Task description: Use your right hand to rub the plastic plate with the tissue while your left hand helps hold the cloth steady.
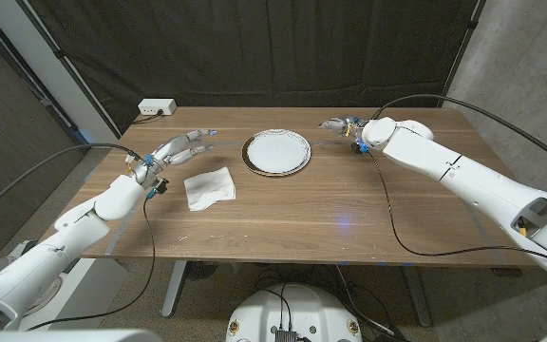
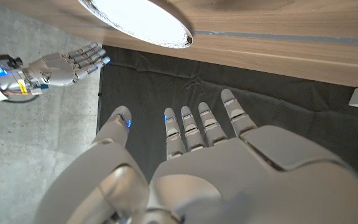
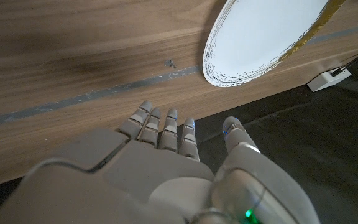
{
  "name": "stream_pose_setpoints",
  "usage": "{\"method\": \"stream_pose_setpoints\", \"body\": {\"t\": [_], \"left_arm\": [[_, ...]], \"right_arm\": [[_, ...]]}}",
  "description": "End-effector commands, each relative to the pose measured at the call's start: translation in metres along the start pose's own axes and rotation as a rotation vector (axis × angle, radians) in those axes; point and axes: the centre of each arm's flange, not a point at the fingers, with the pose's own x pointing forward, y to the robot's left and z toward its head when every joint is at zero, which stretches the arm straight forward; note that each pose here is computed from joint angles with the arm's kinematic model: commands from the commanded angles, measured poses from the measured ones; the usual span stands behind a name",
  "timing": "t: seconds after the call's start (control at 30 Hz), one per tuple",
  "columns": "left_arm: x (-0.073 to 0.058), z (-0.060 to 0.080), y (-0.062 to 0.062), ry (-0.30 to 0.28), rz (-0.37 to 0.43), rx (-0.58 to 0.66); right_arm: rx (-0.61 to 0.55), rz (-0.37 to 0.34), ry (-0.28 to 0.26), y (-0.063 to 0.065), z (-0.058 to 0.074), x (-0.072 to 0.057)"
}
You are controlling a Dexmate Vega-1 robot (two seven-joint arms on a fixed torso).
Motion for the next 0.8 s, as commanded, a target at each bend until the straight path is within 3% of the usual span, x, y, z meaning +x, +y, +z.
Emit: {"method": "stream_pose_setpoints", "body": {"t": [0.03,0.5,0.8], "left_arm": [[-0.001,0.0,0.002,0.006,-0.079,0.123],[-0.007,-0.002,0.009,0.017,-0.176,0.227],[-0.017,-0.004,0.012,0.024,-0.25,0.303]], "right_arm": [[-0.168,0.036,0.027,-0.003,0.021,0.016],[-0.402,0.022,0.093,0.001,0.047,0.025],[-0.515,0.041,0.095,0.01,0.063,0.029]]}}
